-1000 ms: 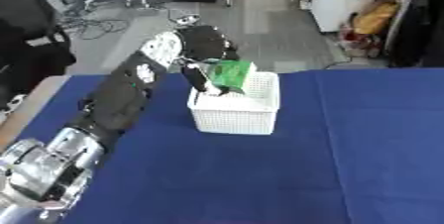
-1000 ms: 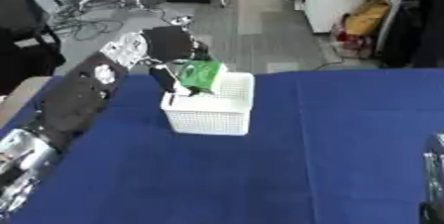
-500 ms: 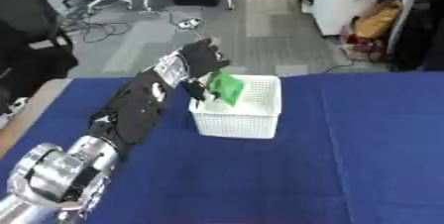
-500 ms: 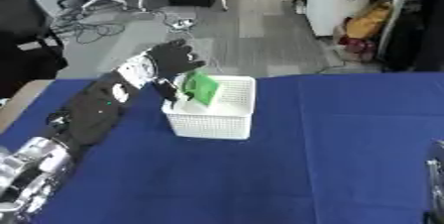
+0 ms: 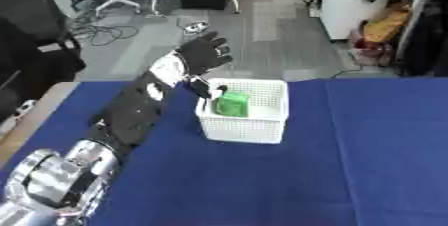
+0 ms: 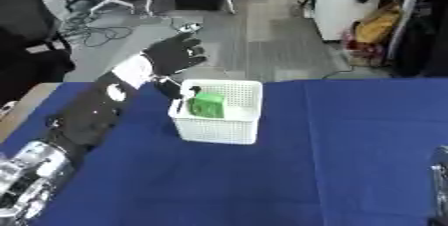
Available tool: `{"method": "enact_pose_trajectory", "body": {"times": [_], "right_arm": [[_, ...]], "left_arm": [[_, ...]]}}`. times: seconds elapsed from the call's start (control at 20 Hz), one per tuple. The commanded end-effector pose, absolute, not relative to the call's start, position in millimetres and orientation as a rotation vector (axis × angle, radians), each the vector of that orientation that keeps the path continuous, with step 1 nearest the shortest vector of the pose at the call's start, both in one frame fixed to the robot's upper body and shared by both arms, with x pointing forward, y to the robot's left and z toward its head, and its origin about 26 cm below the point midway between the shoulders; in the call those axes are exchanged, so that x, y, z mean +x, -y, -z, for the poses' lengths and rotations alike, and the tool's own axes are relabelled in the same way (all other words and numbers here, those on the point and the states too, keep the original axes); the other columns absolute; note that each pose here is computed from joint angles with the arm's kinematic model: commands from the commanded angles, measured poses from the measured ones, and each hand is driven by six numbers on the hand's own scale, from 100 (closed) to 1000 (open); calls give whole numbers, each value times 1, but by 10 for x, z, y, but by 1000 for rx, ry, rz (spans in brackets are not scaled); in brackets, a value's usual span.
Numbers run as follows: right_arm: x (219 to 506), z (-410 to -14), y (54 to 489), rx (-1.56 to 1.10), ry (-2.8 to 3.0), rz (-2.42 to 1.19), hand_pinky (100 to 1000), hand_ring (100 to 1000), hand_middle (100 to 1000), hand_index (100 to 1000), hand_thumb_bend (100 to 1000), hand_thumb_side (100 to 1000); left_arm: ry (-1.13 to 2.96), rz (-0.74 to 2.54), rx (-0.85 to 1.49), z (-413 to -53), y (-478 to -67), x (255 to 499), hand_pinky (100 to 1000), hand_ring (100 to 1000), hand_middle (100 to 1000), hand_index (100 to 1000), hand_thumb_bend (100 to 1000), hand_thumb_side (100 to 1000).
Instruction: Pick up objects on the table and place them in the box.
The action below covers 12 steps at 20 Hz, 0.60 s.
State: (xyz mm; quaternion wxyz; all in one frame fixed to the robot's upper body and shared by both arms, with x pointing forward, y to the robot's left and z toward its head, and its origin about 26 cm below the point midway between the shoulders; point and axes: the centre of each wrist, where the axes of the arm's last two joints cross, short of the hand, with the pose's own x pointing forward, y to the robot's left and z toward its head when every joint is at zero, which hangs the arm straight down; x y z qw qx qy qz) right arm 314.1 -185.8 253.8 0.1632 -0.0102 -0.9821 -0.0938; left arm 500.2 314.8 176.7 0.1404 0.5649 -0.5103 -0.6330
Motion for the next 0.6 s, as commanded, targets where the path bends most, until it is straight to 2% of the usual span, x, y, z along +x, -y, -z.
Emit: {"method": "enact_pose_trajectory", "body": {"times": [0.05,0.1,0.2,0.4,0.5,0.6], "right_arm": [[3117,-2601,1920,-66,2830,252,243,285,318,531,100,1000],[3119,-2603,1942,-80,2832,247,242,286,319,530,100,1000],[3121,-2603,2001,-115,2840,234,241,287,320,530,100,1000],[3154,-2561,2130,-174,2860,173,236,291,323,531,119,1000],[3175,-2535,2174,-184,2884,111,239,300,329,533,144,1000],[3189,-2514,2185,-172,2907,51,239,301,330,532,152,1000]], "left_arm": [[1729,1553,1602,-2120,-3597,4743,655,803,896,851,139,1000],[1812,1479,1534,-2109,-3659,4609,530,738,831,822,140,1000],[1945,1326,1340,-2006,-3639,4321,413,660,770,785,141,1000],[2142,1141,829,-1974,-3176,3781,328,581,696,760,151,1000],[2273,1059,618,-2163,-2964,3560,288,525,628,713,161,1000],[2410,974,492,-2405,-2841,3378,309,533,631,712,164,1000]]}}
